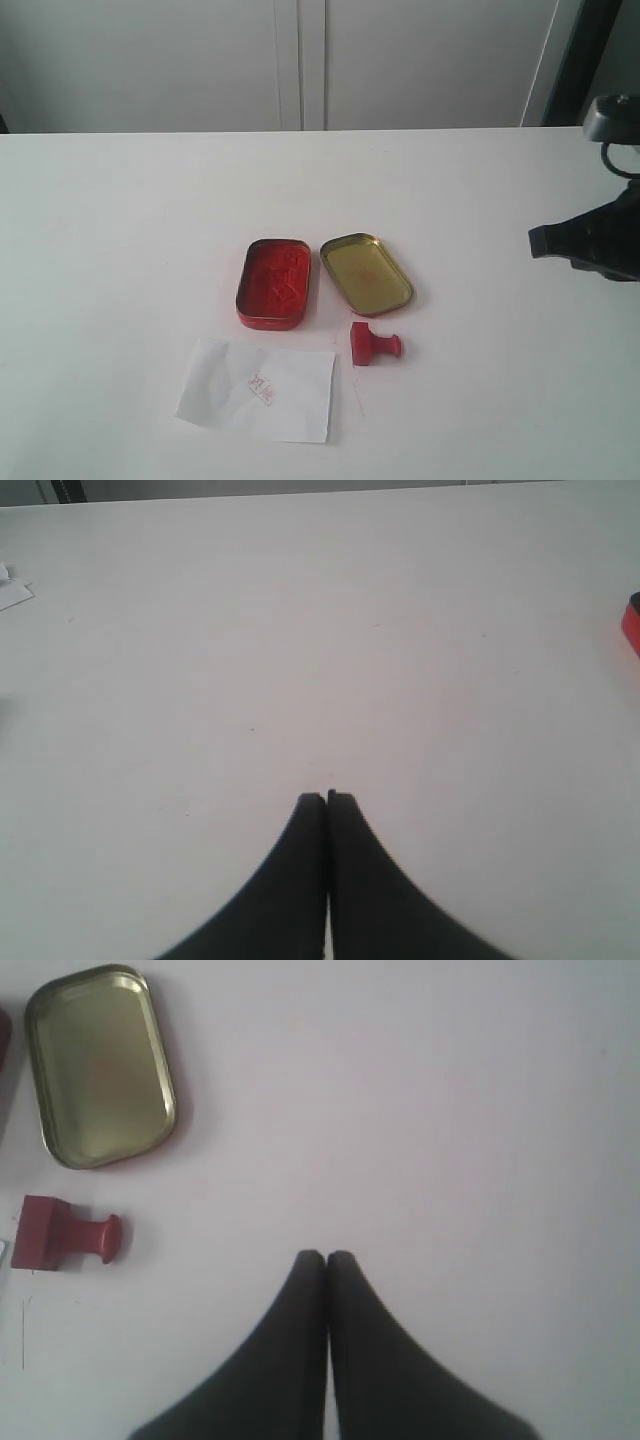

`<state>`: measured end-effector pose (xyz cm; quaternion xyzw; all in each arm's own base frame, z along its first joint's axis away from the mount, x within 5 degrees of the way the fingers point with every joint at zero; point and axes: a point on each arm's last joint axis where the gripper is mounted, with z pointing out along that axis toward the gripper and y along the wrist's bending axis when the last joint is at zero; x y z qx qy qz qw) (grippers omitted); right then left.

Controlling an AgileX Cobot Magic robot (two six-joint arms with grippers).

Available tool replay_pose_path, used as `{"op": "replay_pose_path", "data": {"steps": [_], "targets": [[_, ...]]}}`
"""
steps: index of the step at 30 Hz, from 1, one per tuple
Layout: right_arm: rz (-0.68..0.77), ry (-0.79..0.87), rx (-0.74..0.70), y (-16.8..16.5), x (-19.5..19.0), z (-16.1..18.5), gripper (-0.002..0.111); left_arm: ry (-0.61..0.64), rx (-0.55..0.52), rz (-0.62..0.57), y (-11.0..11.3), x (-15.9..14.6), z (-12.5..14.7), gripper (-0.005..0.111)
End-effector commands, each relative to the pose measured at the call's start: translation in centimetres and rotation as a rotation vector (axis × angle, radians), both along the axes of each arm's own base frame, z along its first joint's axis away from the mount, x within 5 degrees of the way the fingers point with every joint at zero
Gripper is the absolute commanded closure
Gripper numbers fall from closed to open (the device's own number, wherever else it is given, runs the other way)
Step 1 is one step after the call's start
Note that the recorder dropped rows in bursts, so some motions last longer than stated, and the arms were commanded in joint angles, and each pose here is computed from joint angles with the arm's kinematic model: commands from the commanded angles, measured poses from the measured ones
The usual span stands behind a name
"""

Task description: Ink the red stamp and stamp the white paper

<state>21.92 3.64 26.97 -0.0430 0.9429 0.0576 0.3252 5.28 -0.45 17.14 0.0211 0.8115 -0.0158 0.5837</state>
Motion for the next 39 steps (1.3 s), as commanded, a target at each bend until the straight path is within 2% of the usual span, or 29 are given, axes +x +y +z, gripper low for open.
{"op": "replay_pose_path", "data": {"steps": [1, 9, 18, 24, 39], "targets": [[0.004, -0.100, -0.026, -0.5, -1.4, 1.7, 0.108, -0.002, -0.004, 0.002, 0.0, 0.0, -0.2, 0.107], [0.008, -0.200, -0.034, -1.0, -4.1, 4.1, 0.108, -0.002, -0.004, 0.002, 0.0, 0.0, -0.2, 0.107], [0.007, -0.317, -0.040, -1.7, -8.1, 4.1, 0.108, -0.002, -0.004, 0.002, 0.0, 0.0, -0.2, 0.107], [0.009, -0.514, -0.058, -2.1, -9.7, 4.4, 0.108, -0.002, -0.004, 0.002, 0.0, 0.0, -0.2, 0.107], [0.006, -0.557, -0.052, -2.2, -10.5, 4.7, 0.108, -0.002, -0.004, 0.002, 0.0, 0.0, -0.2, 0.107]]}}
